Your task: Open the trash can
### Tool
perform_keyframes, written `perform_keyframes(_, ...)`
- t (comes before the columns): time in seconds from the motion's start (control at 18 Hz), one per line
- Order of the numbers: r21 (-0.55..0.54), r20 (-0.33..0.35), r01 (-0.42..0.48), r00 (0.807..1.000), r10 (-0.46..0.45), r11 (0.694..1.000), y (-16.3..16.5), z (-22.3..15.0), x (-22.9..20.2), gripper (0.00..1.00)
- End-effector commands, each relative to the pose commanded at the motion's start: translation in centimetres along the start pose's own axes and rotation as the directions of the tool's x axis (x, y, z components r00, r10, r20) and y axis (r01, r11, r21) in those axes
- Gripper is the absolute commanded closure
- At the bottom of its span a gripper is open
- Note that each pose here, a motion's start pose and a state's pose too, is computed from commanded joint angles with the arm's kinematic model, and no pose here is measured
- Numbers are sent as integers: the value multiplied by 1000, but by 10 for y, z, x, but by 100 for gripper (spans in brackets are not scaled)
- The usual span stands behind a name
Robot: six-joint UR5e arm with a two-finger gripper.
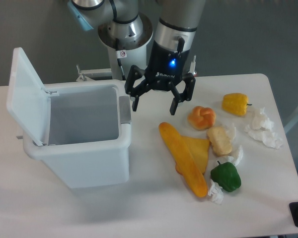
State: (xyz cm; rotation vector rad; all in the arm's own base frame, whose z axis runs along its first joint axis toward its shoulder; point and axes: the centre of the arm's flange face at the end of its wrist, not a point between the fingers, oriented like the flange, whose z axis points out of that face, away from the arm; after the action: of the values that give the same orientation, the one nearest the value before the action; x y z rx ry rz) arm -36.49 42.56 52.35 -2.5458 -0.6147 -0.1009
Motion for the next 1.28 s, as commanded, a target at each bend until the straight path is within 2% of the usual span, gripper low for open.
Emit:
perform_keyframes(0.17, -47, 81, -77, 993, 81, 996, 5, -1, -11, 0)
perform_keyframes(0.28, -65, 97, -115, 988, 121, 991, 6, -1, -13, 0)
perform_keyframes(0.39, -74, 103, -127, 986, 134, 989, 7, 1, -17, 0)
perform_keyframes(0.56, -110, 154, -106, 980, 123, 988, 12, -2, -31, 0)
perform_keyframes(0.78, -135, 153, -173, 969, 193, 976, 15, -3, -39, 0)
perform_keyframes(1.0, -143, 159, -185, 965, 207, 972, 22, -6, -55, 0)
perform_keyframes(1.28, -202, 169, -300, 927, 335, 932, 28, -9, -66, 0)
